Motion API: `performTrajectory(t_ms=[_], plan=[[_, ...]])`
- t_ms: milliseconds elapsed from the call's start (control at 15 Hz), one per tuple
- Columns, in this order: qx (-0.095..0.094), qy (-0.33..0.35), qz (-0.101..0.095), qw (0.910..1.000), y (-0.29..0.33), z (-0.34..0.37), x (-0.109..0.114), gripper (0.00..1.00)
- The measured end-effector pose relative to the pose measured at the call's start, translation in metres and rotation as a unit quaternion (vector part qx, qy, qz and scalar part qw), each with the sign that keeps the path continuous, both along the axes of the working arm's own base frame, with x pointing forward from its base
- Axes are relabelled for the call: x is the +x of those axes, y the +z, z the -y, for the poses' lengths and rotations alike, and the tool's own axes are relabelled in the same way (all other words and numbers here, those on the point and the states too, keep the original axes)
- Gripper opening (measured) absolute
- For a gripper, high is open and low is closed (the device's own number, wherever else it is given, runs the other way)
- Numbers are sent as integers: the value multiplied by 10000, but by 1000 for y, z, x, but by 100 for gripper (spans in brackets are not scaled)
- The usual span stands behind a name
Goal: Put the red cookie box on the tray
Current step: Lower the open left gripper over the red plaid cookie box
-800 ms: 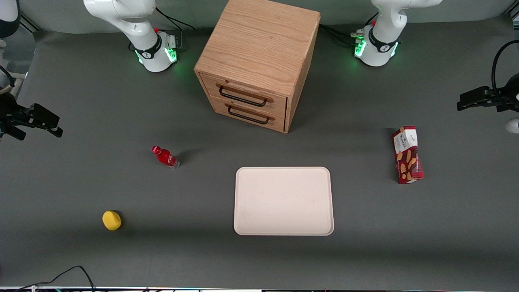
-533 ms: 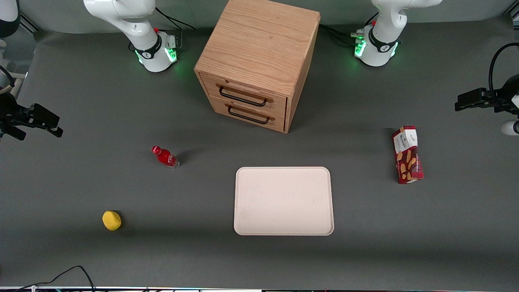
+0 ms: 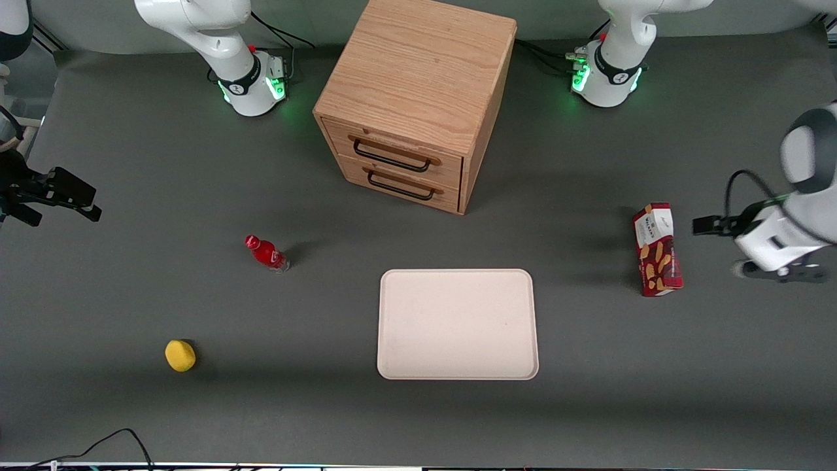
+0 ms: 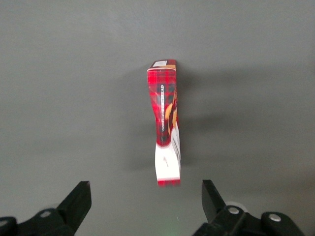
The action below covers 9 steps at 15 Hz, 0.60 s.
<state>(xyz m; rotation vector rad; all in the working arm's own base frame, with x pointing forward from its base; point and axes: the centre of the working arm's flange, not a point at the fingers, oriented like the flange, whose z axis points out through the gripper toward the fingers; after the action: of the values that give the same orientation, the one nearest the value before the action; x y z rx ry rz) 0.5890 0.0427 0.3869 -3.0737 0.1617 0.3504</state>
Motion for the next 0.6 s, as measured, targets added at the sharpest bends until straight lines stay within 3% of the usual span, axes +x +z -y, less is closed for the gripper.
performTrajectory(t_ms=[267,333,400,467,600], plan=[[-23,-112,445,9989,-94,-1,-34,100],[-38,-117,582,9982,-111,0,-43,95],[-69,-91,694,9975,-125,1,-51,85],[-108,-40,772,9969,-135,2,-57,69],[-142,16,836,9964,-143,2,-61,49]])
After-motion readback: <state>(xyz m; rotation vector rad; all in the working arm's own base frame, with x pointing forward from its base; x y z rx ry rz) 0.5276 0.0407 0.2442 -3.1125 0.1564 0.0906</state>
